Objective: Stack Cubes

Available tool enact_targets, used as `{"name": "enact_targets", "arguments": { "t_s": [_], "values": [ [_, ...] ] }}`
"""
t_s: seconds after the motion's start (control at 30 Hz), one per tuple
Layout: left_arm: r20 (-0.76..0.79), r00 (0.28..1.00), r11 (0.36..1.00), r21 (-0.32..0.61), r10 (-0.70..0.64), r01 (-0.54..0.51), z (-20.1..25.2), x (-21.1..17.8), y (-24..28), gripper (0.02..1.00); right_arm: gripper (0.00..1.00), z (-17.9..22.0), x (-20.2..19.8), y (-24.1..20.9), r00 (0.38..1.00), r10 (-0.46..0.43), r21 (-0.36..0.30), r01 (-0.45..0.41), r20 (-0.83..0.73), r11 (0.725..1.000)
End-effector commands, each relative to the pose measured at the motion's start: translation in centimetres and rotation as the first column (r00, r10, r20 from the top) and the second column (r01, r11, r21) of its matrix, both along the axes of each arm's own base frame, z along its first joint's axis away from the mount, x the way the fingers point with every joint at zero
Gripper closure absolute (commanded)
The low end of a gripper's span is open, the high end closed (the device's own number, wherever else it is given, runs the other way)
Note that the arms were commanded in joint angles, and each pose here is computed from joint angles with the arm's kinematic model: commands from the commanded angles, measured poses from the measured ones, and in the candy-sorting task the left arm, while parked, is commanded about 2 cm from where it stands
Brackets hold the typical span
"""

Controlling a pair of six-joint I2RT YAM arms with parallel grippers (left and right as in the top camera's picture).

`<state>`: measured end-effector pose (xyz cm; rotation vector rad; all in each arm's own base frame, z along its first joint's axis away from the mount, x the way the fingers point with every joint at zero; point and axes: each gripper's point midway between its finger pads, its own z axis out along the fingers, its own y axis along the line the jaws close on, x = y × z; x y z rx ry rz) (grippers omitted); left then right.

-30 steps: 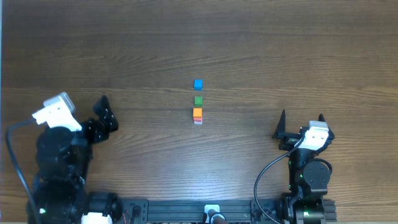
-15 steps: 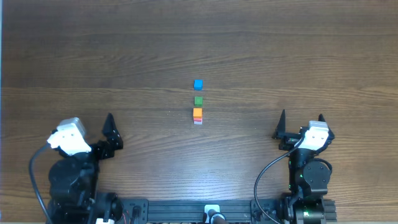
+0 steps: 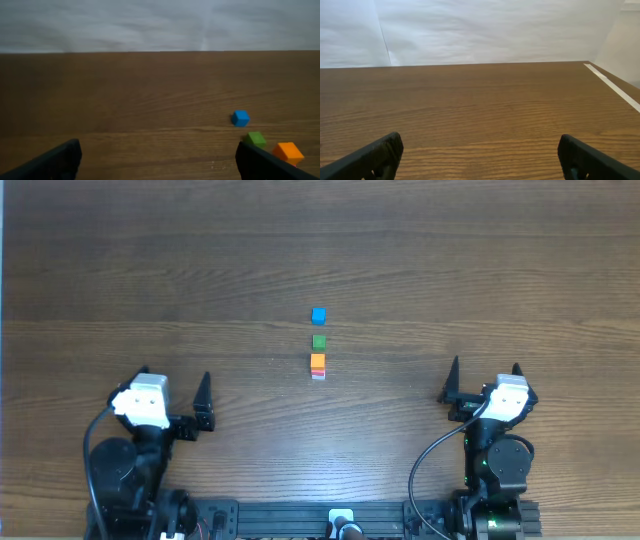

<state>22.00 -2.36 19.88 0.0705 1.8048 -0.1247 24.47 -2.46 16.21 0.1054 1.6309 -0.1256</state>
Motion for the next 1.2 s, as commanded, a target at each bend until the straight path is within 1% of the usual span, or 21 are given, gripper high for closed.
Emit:
{"name": "enact_targets", "arguments": {
  "t_s": [0.03,0.3,0.53,0.77,1.03,1.2],
  "values": [
    [0.012,0.998,0.998,0.011,-0.063,0.063,-1.1,0.4,-1.0,0.018,0.007,-0.2,0.0,0.1,1.000,0.005,-0.004,-0.005,0.003,1.000],
    [0.091,0.994,0.998,0.012,-0.064,0.063,-1.1,1.5,-1.1,0.020,0.007,-0.2,0.0,0.1,1.000,0.005,-0.004,-0.005,0.003,1.000],
    [0.072,0.993,0.996,0.011,-0.094,0.093,-2.4,1.6,-1.8,0.018,0.007,-0.1,0.0,0.1,1.000,0.005,-0.005,-0.005,0.003,1.000],
    [0.120,0.989,0.996,0.013,-0.091,0.090,-1.5,1.1,-1.7,0.018,0.007,-0.2,0.0,0.1,1.000,0.005,-0.005,-0.005,0.003,1.000],
    [0.121,0.988,0.996,0.009,-0.094,0.094,-2.1,1.1,-1.8,0.018,0.007,-0.2,0.0,0.1,1.000,0.005,-0.004,-0.005,0.003,1.000],
    [0.130,0.989,0.997,0.009,-0.072,0.071,-2.0,1.3,-1.2,0.018,0.007,-0.2,0.0,0.1,1.000,0.005,-0.004,-0.005,0.003,1.000]
  ]
}}
